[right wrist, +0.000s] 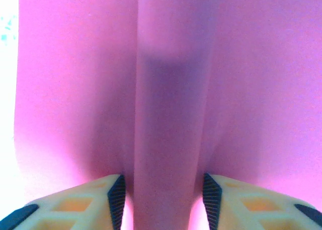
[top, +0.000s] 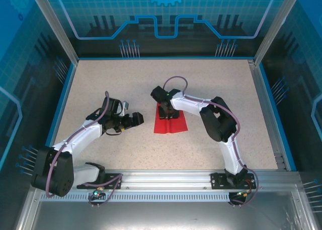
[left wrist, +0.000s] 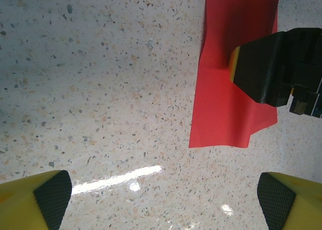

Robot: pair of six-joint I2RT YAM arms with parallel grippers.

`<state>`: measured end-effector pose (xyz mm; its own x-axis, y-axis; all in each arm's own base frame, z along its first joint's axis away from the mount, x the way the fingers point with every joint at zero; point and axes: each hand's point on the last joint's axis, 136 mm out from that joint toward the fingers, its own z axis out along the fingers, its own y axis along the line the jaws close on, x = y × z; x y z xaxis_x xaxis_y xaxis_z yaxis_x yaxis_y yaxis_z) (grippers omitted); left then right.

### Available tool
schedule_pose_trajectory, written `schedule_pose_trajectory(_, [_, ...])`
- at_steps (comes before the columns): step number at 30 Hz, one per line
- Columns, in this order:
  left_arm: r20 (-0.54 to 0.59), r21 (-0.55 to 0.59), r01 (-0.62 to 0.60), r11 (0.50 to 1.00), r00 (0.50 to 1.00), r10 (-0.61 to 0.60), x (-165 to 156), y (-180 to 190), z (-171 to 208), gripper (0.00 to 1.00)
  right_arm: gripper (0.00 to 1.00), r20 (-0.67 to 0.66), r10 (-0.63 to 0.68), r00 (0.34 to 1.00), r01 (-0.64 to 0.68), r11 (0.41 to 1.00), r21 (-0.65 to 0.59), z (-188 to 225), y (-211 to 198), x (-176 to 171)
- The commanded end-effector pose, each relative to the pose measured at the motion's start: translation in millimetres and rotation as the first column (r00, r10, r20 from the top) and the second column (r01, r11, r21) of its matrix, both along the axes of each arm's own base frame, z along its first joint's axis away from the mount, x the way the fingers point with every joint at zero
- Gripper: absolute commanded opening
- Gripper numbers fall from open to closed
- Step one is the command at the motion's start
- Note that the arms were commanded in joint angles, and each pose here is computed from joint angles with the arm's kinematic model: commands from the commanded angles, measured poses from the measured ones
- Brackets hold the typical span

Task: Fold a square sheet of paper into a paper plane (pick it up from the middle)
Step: Fold the square sheet of paper in half at the center of the table.

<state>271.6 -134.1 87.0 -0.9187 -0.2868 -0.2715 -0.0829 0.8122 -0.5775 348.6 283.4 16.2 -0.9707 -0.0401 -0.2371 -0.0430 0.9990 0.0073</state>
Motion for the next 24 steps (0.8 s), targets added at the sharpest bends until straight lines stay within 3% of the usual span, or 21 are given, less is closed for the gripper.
schedule_pose_trajectory(1, [-0.012, -0.015, 0.024, 1.000, 1.000, -0.024, -4, -2, -3, 0.99, 0.44, 0.002, 0.002, 1.000, -0.002, 1.000, 0.002, 6, -4, -1])
schedule_pose_trajectory(10, [-0.008, -0.017, 0.025, 1.000, 1.000, -0.026, -2, -2, 0, 0.99, 0.28, 0.042, 0.013, 0.999, -0.015, 0.998, 0.059, 27, 5, 4])
schedule_pose_trajectory(15, [0.003, -0.016, 0.024, 1.000, 1.000, -0.024, -3, -2, 5, 0.99, 0.26, 0.050, 0.025, 0.998, -0.031, 0.993, 0.112, 38, 17, 3])
schedule_pose_trajectory(19, [-0.020, -0.001, 0.000, 1.000, 1.000, 0.000, -5, 4, 9, 0.99, 0.24, 0.057, 0.032, 0.998, -0.044, 0.976, 0.215, 56, 38, 0])
schedule_pose_trajectory(24, [-0.003, -0.010, -0.042, 0.999, 0.999, 0.042, -6, 15, 34, 0.99, 0.23, 0.074, 0.066, 0.995, -0.091, 0.905, 0.415, 99, 74, -5])
